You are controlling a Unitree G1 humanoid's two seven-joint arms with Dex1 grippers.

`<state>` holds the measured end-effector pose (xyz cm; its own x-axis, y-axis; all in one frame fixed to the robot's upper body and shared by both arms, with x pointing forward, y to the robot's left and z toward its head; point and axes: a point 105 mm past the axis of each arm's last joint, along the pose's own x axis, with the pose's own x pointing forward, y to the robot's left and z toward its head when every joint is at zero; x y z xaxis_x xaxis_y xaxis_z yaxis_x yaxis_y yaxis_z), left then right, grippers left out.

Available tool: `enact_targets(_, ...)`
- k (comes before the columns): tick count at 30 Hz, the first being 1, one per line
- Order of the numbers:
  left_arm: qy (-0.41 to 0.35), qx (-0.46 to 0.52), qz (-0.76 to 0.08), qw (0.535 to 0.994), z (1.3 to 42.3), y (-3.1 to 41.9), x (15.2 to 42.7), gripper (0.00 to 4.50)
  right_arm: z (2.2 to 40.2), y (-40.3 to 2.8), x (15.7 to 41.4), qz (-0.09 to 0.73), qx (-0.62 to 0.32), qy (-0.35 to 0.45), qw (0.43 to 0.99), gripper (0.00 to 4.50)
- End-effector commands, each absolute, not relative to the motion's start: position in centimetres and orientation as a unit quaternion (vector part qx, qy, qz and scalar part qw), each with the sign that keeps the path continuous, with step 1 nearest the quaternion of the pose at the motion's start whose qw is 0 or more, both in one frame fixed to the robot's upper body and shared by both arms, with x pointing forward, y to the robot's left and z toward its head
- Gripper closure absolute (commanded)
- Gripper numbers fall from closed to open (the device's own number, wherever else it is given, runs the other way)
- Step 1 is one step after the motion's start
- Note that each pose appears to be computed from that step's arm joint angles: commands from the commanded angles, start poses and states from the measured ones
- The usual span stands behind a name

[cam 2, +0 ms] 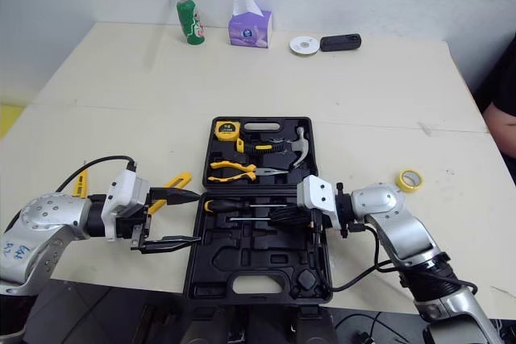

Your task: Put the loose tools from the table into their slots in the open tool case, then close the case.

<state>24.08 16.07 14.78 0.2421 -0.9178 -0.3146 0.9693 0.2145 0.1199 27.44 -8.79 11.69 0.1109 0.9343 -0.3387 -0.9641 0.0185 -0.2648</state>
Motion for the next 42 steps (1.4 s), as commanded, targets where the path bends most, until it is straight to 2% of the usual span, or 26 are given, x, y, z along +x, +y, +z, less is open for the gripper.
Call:
enact_targets(1, 0.084, 0.163, -0.605, 0.775, 15.4, 16.5, 23.8, 0.00, 10.0, -9.2, 27.5, 0.659, -0.224, 0.060, 0.716, 4.41)
enact_targets(13, 0.085, 0.166, -0.597, 0.780, 15.5, 16.8, 23.9, 0.00, 5.9, -9.7, 27.4, 0.635, -0.253, 0.165, 0.711, 4.41)
enact_targets(21, 0.086, 0.165, -0.591, 0.785, 15.4, 17.2, 24.0, 0.00, 5.1, -9.5, 27.0, 0.628, -0.239, 0.201, 0.712, 4.41)
enact_targets(28, 0.084, 0.164, -0.590, 0.786, 15.2, 17.1, 24.0, 0.00, 6.8, -9.5, 27.7, 0.620, -0.232, 0.169, 0.730, 4.41)
enact_targets(31, 0.079, 0.164, -0.583, 0.792, 15.2, 17.4, 24.1, 0.00, 9.4, -9.6, 27.8, 0.635, -0.211, 0.112, 0.734, 4.41)
enact_targets(34, 0.047, 0.156, -0.550, 0.819, 16.0, 18.6, 24.8, 0.00, 13.9, -9.7, 27.7, 0.643, -0.156, -0.016, 0.749, 4.41)
enact_targets(36, 0.043, 0.147, -0.506, 0.849, 15.9, 20.7, 25.3, 0.00, 15.2, -11.8, 27.9, 0.617, -0.138, -0.041, 0.774, 4.41)
enact_targets(38, 0.050, 0.155, -0.469, 0.868, 15.4, 22.6, 25.3, 0.00, 14.6, -14.3, 27.7, 0.597, -0.152, -0.005, 0.787, 4.41)
enact_targets(42, 0.036, 0.191, -0.371, 0.908, 15.3, 27.3, 25.7, 0.00, 15.9, -18.4, 27.2, 0.534, -0.155, -0.012, 0.831, 3.12)
